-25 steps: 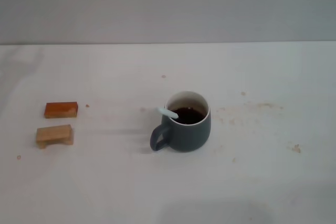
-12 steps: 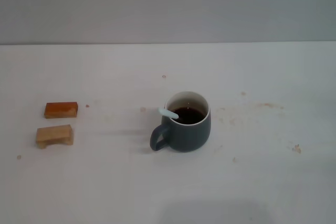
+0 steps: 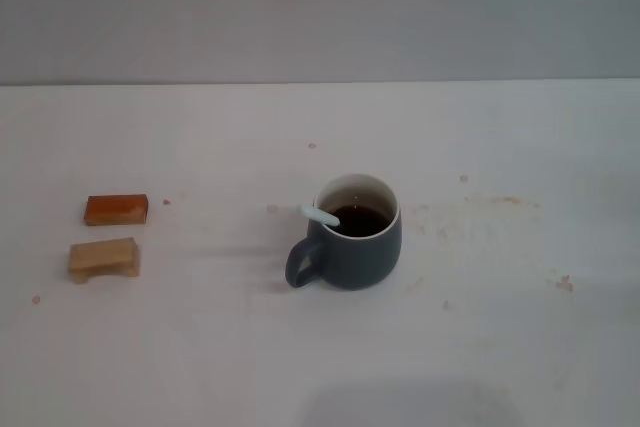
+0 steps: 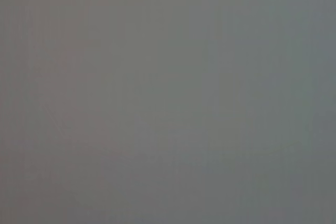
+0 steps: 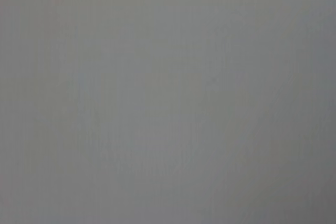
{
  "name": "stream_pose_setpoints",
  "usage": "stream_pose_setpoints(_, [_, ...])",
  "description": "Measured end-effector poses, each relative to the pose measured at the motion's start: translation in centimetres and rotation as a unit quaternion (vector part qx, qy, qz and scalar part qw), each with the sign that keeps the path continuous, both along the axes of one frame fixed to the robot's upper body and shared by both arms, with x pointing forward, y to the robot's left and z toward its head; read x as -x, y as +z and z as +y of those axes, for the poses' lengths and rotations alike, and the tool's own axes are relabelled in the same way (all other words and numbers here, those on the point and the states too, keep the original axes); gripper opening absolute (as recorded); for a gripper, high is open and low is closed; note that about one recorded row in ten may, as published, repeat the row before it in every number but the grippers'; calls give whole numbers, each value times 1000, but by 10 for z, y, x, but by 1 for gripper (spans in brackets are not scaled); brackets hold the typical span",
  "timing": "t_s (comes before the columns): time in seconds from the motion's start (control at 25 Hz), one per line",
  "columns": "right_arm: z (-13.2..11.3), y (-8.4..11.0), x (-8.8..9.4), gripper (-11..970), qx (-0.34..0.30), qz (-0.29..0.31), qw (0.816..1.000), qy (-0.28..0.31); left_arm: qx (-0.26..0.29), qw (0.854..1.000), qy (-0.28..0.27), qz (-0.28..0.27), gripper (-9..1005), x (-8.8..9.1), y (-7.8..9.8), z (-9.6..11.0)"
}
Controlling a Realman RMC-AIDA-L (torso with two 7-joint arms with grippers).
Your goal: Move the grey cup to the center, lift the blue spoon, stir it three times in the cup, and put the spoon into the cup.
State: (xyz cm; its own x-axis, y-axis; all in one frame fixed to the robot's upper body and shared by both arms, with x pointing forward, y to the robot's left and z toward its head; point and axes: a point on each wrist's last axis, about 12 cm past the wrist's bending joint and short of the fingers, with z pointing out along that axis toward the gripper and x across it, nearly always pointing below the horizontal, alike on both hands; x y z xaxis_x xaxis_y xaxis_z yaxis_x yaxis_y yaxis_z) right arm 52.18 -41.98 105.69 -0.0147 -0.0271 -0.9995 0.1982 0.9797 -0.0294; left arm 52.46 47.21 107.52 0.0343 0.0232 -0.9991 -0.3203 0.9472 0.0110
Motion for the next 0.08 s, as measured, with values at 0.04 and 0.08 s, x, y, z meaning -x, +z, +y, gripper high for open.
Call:
stream_pose_setpoints(0.04, [0,0,0,9,2,1,1000,2,0,1000,2,3,612,0,-1,0])
stream_pose_setpoints(0.08, [0,-1,0,9,6,4,1000,6,-3,1000,2,9,612,-1,-4,-1])
